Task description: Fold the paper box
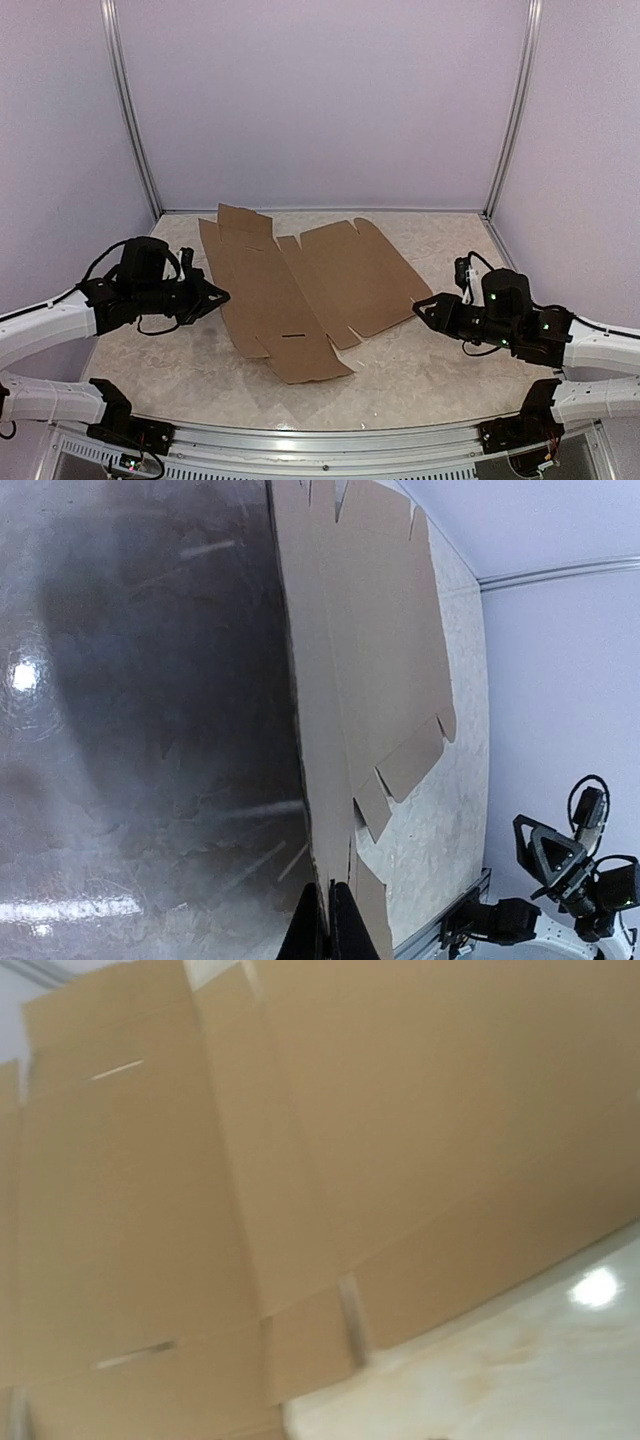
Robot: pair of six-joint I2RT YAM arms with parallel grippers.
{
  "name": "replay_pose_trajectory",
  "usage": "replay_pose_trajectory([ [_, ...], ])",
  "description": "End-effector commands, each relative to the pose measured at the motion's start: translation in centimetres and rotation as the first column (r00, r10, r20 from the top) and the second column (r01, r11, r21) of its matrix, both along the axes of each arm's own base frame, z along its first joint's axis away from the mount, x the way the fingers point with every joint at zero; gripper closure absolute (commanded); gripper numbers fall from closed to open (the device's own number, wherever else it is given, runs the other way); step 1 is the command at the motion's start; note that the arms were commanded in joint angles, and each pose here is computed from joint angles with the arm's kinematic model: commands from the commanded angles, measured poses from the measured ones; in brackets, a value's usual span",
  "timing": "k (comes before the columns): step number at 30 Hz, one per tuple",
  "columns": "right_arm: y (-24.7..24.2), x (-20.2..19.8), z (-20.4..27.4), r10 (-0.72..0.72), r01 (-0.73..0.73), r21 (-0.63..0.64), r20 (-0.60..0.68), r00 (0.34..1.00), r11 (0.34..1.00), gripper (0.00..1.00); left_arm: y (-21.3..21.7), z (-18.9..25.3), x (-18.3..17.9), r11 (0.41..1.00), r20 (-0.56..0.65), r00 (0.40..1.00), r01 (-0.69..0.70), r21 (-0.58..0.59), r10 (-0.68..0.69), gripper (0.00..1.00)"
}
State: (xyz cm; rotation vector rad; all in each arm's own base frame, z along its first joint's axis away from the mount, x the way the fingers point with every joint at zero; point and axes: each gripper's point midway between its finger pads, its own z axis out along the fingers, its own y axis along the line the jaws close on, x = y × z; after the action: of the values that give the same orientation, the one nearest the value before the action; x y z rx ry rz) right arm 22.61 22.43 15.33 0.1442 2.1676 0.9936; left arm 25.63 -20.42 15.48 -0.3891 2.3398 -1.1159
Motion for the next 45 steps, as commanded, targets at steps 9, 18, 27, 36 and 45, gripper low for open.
replay_pose_trajectory([
  [9, -4.4, 0.3, 3.2, -0.004, 0.055, -0.328, 0.154, 0.988, 0.943, 0.57, 3.6, 1.5, 0.8, 0.753, -0.083, 0.987, 0.158, 0.639, -0.136, 1.00],
  [18, -3.1, 1.8, 5.3, 0.069, 0.027, -0.426, 0.207, 0.976, 0.904, 0.56, 4.2, 5.8, 3.7, 0.484, -0.051, 0.983, 0.131, 0.865, -0.175, 1.00],
  [27, -3.2, 4.1, 6.4, 0.078, 0.074, -0.567, 0.240, 0.968, 0.821, 0.53, 2.6, 7.9, 7.1, 0.037, -0.074, 0.955, 0.088, 0.995, -0.288, 1.00],
  [36, -2.7, 5.1, 6.5, 0.114, 0.057, -0.649, 0.219, 0.969, 0.758, 0.48, -3.3, 6.8, 8.0, -0.145, -0.076, 0.834, -0.005, 0.989, -0.546, 1.00],
  [45, -2.7, 5.4, 7.6, 0.168, 0.013, -0.704, 0.187, 0.968, 0.710, 0.43, -6.8, 4.8, 8.3, -0.281, -0.164, 0.668, -0.070, 0.957, -0.726, 1.00],
])
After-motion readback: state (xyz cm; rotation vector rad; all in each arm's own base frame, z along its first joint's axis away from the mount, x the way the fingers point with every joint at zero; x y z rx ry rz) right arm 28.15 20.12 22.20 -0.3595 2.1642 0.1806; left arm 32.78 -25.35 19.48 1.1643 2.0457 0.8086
